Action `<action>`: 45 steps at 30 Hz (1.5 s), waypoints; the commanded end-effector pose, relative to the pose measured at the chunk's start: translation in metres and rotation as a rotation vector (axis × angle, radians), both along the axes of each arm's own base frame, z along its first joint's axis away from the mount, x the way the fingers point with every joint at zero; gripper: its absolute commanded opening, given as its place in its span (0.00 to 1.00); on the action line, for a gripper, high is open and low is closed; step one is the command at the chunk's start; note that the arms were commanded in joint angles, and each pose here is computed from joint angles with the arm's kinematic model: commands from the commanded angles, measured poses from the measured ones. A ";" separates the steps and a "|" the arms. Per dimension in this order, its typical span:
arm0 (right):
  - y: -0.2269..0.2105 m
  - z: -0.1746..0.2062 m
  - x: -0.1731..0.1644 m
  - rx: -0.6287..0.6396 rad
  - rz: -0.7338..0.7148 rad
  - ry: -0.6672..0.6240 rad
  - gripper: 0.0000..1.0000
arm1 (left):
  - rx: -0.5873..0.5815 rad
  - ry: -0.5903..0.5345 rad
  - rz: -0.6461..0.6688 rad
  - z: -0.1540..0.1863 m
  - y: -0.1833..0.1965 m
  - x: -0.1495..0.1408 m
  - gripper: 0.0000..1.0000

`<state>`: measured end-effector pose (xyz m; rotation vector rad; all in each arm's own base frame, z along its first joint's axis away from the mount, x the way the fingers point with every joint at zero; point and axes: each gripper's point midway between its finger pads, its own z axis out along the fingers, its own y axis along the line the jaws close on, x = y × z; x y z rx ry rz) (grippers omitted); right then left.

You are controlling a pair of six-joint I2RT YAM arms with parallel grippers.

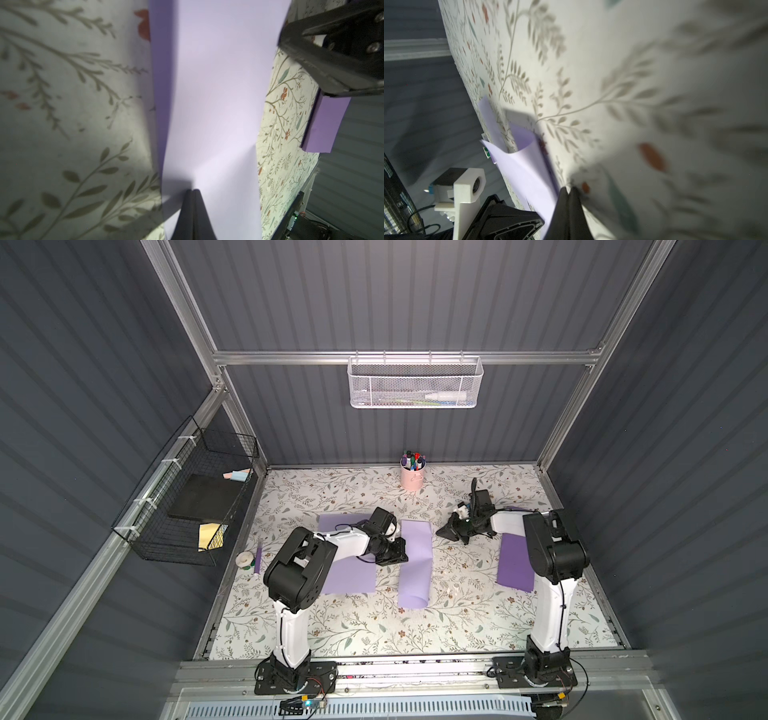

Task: Fold the rectangular paper in half along the long edge
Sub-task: Fold the paper at the center of the board.

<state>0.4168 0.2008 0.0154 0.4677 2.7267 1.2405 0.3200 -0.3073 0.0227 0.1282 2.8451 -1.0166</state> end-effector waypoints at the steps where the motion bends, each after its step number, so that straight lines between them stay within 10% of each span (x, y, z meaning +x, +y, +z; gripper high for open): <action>1: -0.004 0.003 -0.004 0.013 0.001 0.012 0.00 | 0.123 0.085 -0.008 -0.030 0.023 -0.025 0.00; 17: 0.101 0.035 -0.014 0.159 0.196 -0.035 0.00 | 0.125 0.095 -0.011 -0.032 0.022 -0.025 0.00; 45: 0.016 -0.055 0.007 -0.050 -0.029 0.105 0.00 | 0.118 0.092 -0.016 -0.030 0.022 -0.027 0.00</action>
